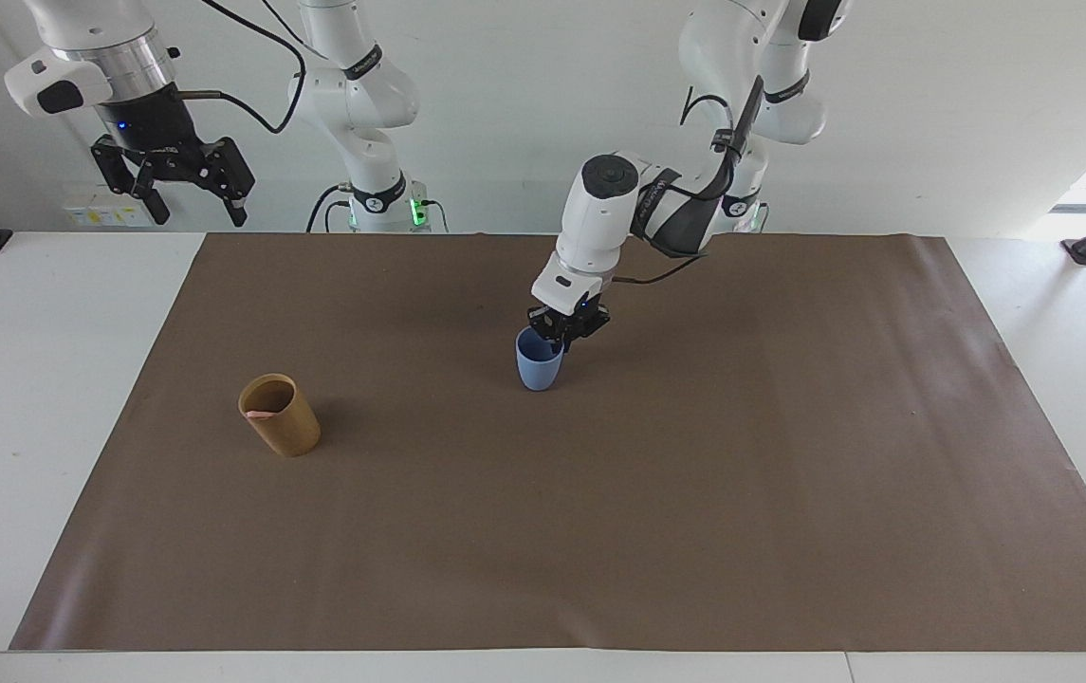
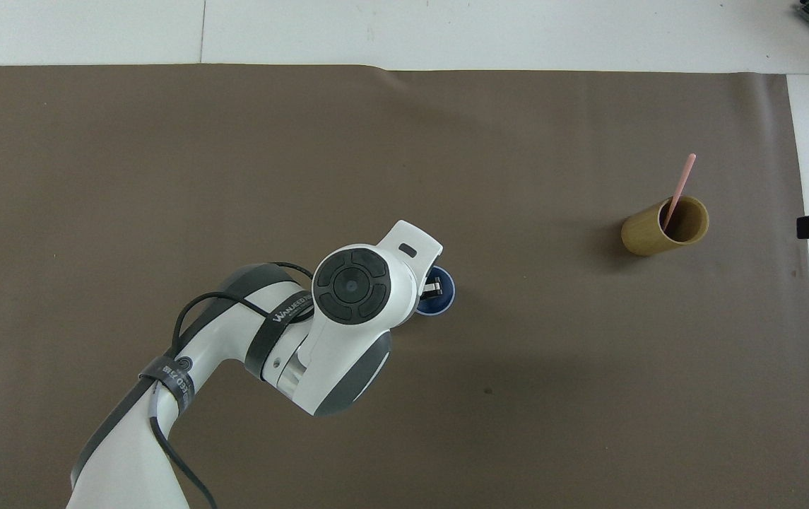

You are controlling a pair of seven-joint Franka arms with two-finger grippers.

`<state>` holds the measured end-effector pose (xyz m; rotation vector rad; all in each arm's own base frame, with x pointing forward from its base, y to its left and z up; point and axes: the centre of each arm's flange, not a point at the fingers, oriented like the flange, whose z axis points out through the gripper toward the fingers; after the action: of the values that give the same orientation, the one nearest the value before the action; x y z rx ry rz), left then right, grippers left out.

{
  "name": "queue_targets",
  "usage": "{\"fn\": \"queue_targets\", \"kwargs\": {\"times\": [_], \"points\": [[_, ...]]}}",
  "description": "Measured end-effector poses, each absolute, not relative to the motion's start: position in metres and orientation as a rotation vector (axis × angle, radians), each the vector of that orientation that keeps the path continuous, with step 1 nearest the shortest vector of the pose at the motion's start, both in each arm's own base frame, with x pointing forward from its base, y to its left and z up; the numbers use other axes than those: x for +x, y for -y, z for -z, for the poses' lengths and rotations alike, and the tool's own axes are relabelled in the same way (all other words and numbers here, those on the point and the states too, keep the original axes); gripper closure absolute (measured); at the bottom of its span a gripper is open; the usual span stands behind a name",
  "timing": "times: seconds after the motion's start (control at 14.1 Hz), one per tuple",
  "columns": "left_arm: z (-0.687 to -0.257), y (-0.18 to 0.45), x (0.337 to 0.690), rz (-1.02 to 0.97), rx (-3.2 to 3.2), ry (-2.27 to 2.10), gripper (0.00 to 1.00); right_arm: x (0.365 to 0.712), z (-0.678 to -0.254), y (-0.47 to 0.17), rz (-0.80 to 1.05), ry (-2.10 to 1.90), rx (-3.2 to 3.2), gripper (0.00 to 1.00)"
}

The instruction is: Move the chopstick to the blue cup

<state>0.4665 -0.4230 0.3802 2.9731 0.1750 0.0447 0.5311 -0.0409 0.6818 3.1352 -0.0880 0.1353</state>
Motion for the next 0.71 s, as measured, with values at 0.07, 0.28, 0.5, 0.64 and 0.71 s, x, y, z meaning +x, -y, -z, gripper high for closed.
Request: {"fn": "queue_targets", "kwargs": {"times": [0.07, 0.28, 0.5, 0.64, 0.71], "points": [[-0.381, 0.423, 0.467, -0.045, 2.973, -0.176, 0.60, 0.531, -0.682, 0.041, -0.135, 0.088, 3.135, 0.00], [-0.386, 0.420, 0.469, -0.050, 2.973, -0.188, 0.27, 0.539, -0.674, 0.040, -0.134, 0.085, 3.135, 0.00], [-0.410, 0.404, 0.480, -0.056, 2.978, -0.227, 0.00, 0.570, -0.659, 0.036, -0.183, 0.069, 3.130, 0.00], [-0.436, 0.377, 0.494, -0.059, 2.983, -0.258, 0.00, 0.598, -0.640, 0.033, -0.229, 0.056, 3.126, 0.00], [-0.453, 0.355, 0.502, -0.063, 2.990, -0.249, 0.00, 0.614, -0.626, 0.033, -0.250, 0.055, 3.124, 0.00]]}}
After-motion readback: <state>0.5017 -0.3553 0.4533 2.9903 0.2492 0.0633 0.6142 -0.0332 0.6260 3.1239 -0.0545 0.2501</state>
